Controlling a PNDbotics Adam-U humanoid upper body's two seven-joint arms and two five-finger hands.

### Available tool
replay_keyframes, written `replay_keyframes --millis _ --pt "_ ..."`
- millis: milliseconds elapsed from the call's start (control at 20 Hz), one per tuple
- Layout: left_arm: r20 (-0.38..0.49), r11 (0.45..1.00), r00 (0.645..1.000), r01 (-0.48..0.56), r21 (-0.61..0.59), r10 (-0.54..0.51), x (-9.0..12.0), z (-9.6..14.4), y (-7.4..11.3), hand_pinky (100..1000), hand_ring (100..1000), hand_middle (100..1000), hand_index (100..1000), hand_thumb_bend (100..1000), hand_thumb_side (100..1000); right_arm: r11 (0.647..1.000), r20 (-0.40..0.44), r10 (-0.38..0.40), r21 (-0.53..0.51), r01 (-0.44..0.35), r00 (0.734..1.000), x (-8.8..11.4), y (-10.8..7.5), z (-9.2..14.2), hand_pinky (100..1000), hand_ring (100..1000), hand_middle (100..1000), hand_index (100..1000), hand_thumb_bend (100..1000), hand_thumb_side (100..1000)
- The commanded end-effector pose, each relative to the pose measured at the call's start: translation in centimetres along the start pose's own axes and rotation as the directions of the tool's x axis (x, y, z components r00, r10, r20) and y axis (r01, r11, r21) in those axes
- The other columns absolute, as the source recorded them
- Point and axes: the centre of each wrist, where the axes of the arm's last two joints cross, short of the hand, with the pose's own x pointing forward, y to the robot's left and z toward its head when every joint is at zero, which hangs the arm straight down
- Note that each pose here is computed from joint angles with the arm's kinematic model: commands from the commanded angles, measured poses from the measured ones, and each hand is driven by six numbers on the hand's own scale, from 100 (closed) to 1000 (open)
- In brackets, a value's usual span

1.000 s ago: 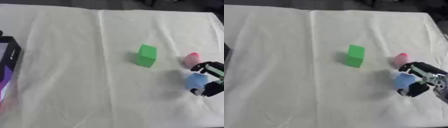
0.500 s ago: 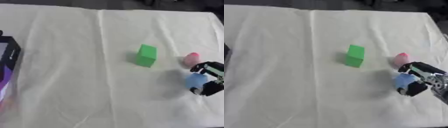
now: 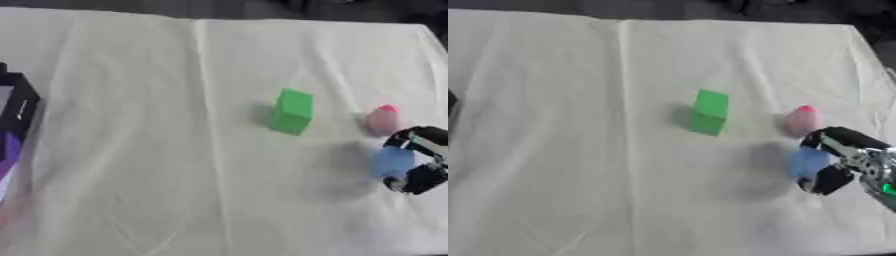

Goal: Pick up the objects with one hand, pass them to the other hand, and then place them into the box on the other side of the table.

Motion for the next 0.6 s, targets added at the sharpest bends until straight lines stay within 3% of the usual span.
replay_keyframes --millis 50,300,350,600 --pt "0.039 1.000 0.999 0.010 -0.015 -0.010 1.07 -0.34 0.01 933 1000 894 812 431 590 0.999 0.001 0.021 -0.032 -0.021 1.000 0.11 -1.03 0.20 917 827 777 790 353 100" --pt "0.037 1.000 0.999 0.009 -0.020 -0.008 1.06 -0.34 -0.05 933 1000 894 812 430 590 0.997 -0.015 0.031 -0.071 -0.032 0.999 0.18 -1.06 0.18 905 785 695 716 287 100" --pt "0.037 1.000 0.999 0.008 -0.019 -0.007 1.06 -0.34 -0.04 933 1000 893 812 430 590 0.995 -0.020 0.036 -0.089 -0.038 0.999 0.20 -1.16 0.19 875 695 508 534 217 100" --pt "0.034 1.000 0.999 0.006 -0.019 -0.005 1.02 -0.29 0.00 933 1000 894 812 428 591 0.983 -0.027 0.058 -0.171 -0.062 0.998 0.14 -0.68 0.17 844 648 442 446 188 100"
